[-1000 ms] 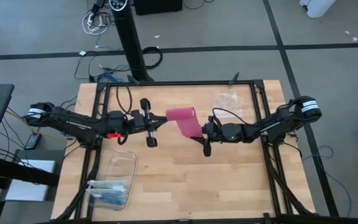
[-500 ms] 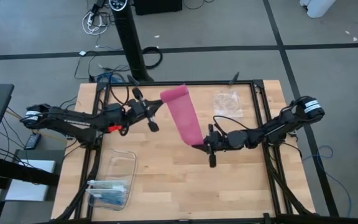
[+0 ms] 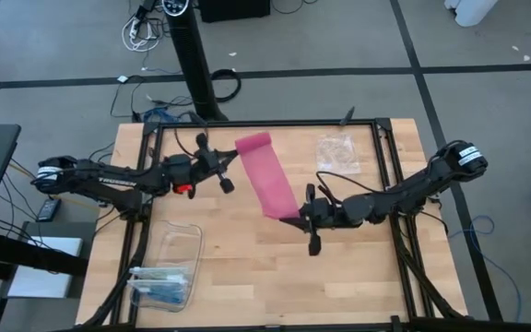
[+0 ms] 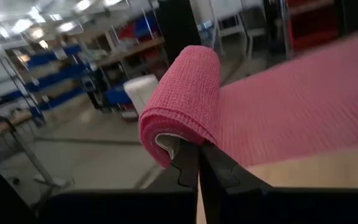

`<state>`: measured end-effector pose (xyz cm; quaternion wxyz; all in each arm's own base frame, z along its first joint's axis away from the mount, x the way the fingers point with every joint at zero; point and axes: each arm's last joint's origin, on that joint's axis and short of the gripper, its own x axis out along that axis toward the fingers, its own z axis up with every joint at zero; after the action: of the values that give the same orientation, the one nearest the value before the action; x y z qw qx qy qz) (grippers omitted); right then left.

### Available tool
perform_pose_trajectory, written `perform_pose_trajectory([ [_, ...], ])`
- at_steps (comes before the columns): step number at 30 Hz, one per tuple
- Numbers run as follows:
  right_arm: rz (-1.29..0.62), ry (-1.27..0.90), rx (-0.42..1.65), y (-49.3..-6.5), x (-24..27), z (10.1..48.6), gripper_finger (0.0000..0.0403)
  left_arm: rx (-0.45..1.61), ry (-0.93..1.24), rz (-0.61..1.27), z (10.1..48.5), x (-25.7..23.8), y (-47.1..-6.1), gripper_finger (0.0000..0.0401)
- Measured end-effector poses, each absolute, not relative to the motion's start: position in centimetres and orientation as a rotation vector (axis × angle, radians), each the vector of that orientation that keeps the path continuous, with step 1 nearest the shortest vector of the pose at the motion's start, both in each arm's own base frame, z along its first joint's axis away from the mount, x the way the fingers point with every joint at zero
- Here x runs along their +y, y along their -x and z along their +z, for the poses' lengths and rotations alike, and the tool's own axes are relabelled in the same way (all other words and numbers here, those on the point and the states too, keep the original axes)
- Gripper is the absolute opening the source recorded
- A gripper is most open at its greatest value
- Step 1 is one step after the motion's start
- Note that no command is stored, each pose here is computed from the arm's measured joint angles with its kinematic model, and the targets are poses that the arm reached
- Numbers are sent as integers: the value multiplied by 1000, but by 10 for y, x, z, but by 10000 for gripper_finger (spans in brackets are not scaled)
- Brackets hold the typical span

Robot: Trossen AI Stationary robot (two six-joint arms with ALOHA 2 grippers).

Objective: Roll bandage
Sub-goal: Roll the pink bandage

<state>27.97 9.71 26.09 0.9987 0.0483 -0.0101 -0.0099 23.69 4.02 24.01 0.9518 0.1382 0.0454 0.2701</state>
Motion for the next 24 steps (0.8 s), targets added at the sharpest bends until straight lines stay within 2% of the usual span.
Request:
perform_pose_trajectory([
  [8,-151,51,-2,-307,74,326,0,228,-332,439,210,17,-254,2],
  [12,-211,93,26,-313,56,351,0,224,-339,408,203,7,-260,2],
  [18,-295,129,65,-317,28,366,0,205,-366,333,204,-12,-263,2],
  [24,-331,114,103,-318,7,363,0,157,-417,265,219,-35,-268,2],
])
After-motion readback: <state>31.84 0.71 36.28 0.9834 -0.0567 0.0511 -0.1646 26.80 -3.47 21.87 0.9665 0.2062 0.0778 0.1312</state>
